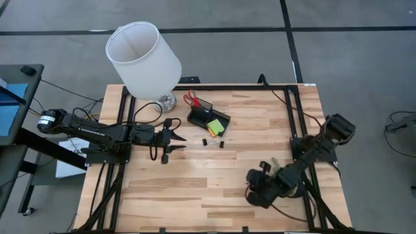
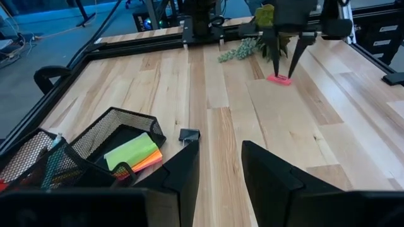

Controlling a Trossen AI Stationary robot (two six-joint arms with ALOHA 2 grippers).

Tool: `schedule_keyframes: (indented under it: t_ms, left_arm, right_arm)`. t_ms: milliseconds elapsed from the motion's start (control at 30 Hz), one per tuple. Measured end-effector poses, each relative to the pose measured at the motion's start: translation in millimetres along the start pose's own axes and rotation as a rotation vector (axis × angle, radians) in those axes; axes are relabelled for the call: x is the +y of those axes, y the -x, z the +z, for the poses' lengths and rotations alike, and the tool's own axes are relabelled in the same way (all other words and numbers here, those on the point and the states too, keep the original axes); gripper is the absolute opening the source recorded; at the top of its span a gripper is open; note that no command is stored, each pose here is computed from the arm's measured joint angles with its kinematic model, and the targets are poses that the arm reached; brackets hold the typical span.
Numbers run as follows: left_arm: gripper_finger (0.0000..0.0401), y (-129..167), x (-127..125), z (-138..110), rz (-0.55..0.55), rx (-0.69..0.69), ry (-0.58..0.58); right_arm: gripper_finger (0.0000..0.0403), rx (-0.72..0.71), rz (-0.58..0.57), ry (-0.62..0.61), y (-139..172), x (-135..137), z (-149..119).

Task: Pick and place office supplies into organizer
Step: Put the pink eraser into the black desk organizer

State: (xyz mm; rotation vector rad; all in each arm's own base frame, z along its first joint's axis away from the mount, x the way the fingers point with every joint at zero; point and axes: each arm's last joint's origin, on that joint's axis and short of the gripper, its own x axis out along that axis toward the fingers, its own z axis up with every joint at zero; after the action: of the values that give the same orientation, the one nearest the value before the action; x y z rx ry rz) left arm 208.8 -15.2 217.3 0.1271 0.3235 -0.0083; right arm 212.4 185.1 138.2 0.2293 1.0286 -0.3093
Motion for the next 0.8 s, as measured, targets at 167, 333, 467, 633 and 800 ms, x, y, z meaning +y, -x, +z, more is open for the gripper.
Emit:
schedule_keyframes:
  t_ms: [167, 333, 467, 633, 800]
  left_arm:
    - [0.0112, 0, 0, -1, -0.013, 0.006, 0.009]
    - [0.0112, 0, -1, -1, -0.033, 0.005, 0.014]
    - [0.0112, 0, -1, 0, -0.033, 0.002, 0.015]
    - [0.0112, 0, -1, 0, -0.034, 0.001, 0.027]
    - [0.0112, 0, -1, -1, -0.035, 0.01, 0.034]
  right_arm:
    - [0.0106, 0.11, 0.073, 0.118, -6, -3, 8]
    - [0.013, 0.228, 0.142, 0.167, -10, -8, 14]
    - [0.0157, 0.276, 0.191, 0.255, -11, -12, 19]
    - [0.0187, 0.278, 0.203, 0.458, -12, -16, 25]
    - [0.0206, 0.304, 0.183, 0.604, -14, -23, 27]
